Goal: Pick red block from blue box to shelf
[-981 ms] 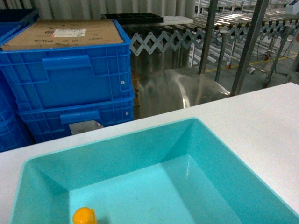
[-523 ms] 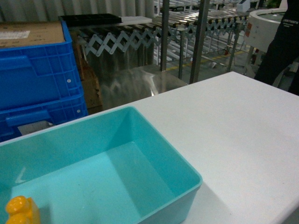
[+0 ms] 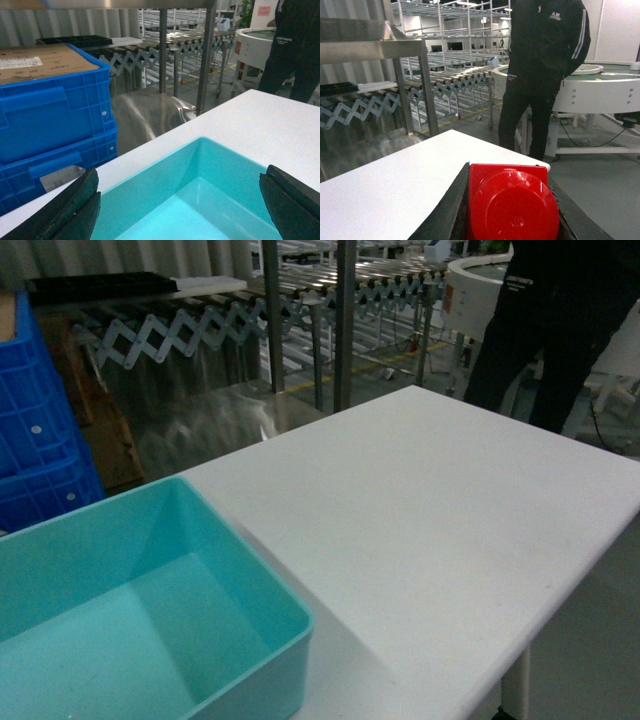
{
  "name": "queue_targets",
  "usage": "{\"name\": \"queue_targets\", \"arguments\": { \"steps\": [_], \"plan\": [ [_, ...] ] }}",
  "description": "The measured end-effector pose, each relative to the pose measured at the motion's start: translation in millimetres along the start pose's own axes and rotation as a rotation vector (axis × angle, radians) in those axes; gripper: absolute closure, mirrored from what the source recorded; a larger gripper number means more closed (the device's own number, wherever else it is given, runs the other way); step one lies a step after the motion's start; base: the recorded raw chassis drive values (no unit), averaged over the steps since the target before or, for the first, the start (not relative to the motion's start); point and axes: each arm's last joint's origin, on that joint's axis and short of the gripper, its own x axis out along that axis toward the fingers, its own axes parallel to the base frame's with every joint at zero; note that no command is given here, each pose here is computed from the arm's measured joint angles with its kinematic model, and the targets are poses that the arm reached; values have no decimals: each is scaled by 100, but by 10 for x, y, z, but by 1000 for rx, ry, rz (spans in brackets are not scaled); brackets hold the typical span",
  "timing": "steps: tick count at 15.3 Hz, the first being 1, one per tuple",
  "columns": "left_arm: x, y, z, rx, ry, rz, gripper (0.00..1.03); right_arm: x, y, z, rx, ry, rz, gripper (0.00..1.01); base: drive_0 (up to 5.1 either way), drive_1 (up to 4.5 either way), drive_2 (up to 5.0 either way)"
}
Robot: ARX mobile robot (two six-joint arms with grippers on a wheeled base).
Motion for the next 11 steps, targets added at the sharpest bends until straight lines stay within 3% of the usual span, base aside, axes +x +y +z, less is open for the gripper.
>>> {"name": "queue_targets", "arguments": {
  "steps": [7,10,11],
  "plan": [
    [0,0,0,0,0,0,5,0,0,0,0,0,0,73,-173,-211,-134],
    [0,0,0,0,0,0,5,0,0,-1,-1,1,0,73,180,-641,2],
    [0,-1,6,0,-6,-1,5,3,0,-5,-1,4,-1,73,-166,-166,-166]
  ]
}}
